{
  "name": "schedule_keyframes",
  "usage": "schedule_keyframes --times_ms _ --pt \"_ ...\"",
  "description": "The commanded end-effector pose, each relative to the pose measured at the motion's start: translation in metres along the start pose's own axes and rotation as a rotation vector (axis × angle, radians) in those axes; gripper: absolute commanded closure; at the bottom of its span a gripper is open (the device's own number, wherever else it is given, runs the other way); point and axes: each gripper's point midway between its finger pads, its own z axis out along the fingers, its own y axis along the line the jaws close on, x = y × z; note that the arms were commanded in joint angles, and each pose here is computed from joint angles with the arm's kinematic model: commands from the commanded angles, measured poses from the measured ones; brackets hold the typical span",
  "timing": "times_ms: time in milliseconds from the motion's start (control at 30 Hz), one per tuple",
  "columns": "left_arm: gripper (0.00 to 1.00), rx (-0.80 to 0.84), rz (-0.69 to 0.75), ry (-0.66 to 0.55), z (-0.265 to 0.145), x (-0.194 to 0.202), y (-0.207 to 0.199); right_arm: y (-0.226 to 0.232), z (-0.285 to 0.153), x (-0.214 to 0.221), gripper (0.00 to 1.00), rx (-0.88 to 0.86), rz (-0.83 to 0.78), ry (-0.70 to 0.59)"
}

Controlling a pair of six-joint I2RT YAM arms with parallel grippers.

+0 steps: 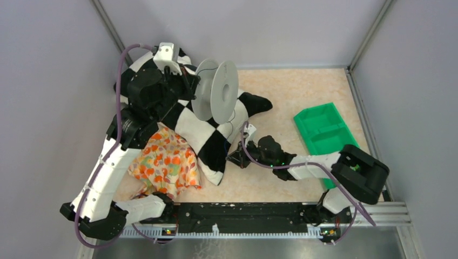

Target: Wrap the cables

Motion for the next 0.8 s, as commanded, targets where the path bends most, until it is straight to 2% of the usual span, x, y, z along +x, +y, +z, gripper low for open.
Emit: schedule_keyframes --times_ms 0,133,333,467,633,767 --pt "1.00 -0.016 -0.069 -0.207 0.004 -0.049 -0.002 0.007 -0.034 -0.019 1.00 0.038 -0.057 -0.050" --pt "1.00 -0.012 -0.162 -0.301 0.036 -0.046 -0.002 0.003 -0.067 -0.025 1.00 0.110 -0.138 -0.020" --pt "1.00 0.051 -0.278 -0.326 0.082 -0.032 -0.013 0.015 -0.094 -0.033 1.00 0.117 -0.185 0.057" --pt "1.00 0.019 -0.326 -0.317 0.091 -0.030 -0.002 0.007 -0.101 -0.020 1.00 0.140 -0.197 0.076" --pt "1.00 -0.113 -0.293 -0.282 0.089 -0.024 0.022 0.020 -0.102 -0.014 1.00 0.098 -0.217 0.118" --pt "1.00 -0.188 -0.348 -0.341 0.080 -0.017 0.042 0.034 -0.102 -0.015 1.00 0.082 -0.237 0.159"
